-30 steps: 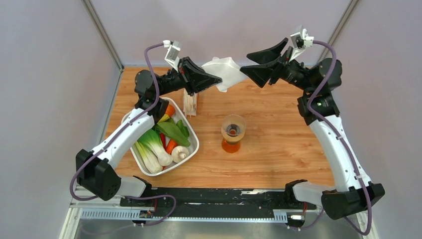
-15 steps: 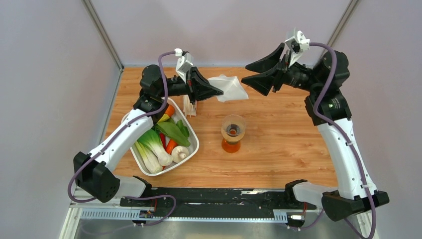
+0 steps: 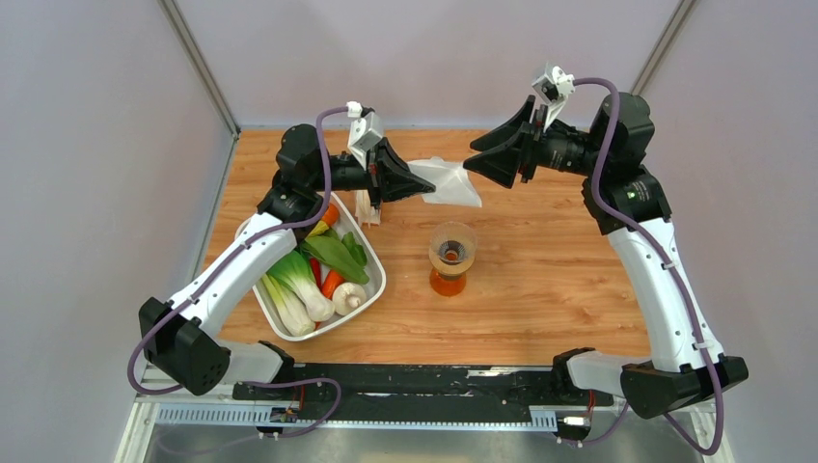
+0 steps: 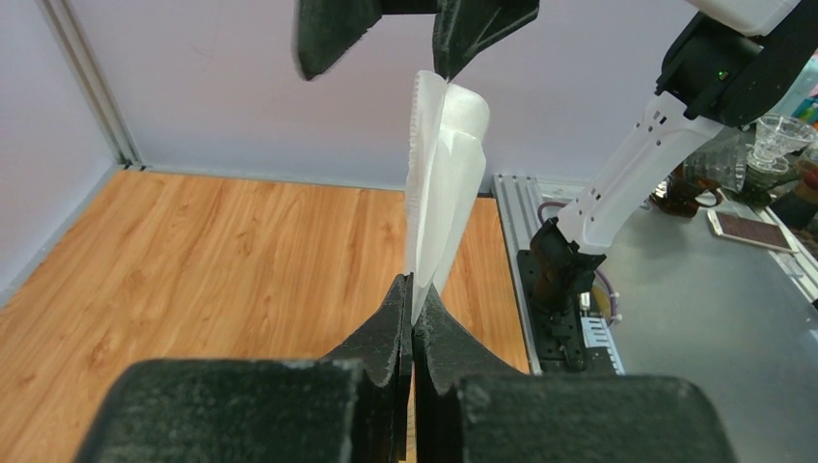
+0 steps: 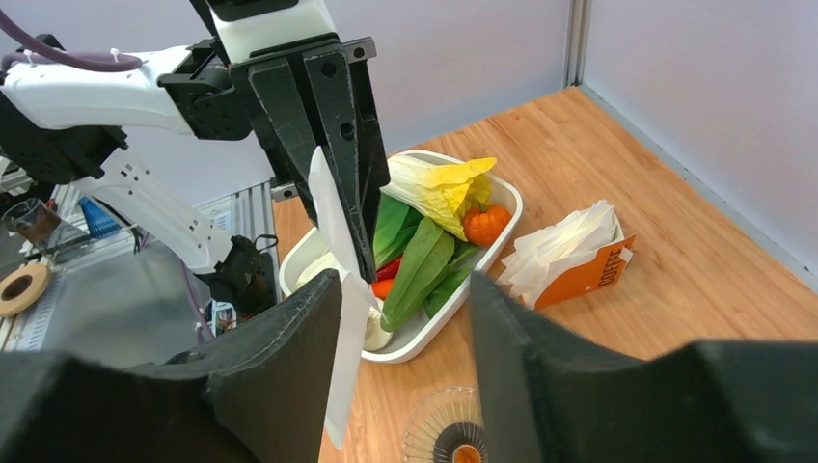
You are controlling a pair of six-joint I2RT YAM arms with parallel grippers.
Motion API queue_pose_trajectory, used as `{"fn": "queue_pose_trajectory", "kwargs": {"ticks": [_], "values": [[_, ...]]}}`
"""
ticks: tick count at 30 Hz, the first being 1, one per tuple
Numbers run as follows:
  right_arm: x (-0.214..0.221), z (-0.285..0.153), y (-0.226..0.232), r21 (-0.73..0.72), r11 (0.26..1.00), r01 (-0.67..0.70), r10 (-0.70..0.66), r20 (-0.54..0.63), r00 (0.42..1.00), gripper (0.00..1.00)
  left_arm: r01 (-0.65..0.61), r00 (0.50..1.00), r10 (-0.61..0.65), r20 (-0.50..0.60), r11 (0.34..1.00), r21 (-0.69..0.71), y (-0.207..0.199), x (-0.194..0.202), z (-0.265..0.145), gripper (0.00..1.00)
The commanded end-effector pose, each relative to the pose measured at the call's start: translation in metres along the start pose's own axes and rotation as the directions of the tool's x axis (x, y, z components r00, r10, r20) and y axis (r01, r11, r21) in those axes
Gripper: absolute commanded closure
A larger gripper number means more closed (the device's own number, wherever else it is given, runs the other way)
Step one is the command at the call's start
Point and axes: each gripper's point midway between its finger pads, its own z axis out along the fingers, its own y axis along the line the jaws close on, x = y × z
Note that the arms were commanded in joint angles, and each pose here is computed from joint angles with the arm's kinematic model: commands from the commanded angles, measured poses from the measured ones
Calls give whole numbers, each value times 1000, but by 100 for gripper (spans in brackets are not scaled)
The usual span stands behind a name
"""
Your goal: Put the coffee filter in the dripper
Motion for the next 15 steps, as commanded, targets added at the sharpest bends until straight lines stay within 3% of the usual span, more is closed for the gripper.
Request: {"fn": "queue_pose_trajectory", "kwargs": {"ticks": [1, 4, 8, 15], "values": [[-7, -5, 15, -37, 999, 38, -38, 6, 999, 40, -112, 993, 111, 31, 993, 24, -14, -26, -3, 99], [-8, -7, 26, -90, 995, 33, -33, 0, 999, 37, -109, 994, 109, 28, 994, 22, -13, -25, -2, 99], [3, -7, 27, -101, 995, -4, 2, -20, 1000, 42, -107, 994, 107, 25, 994, 23, -12, -23, -2, 99], [13, -2, 9, -38, 998, -42, 41, -35, 999, 69, -123, 992, 122, 31, 992, 33, -16, -27, -2, 99]]}}
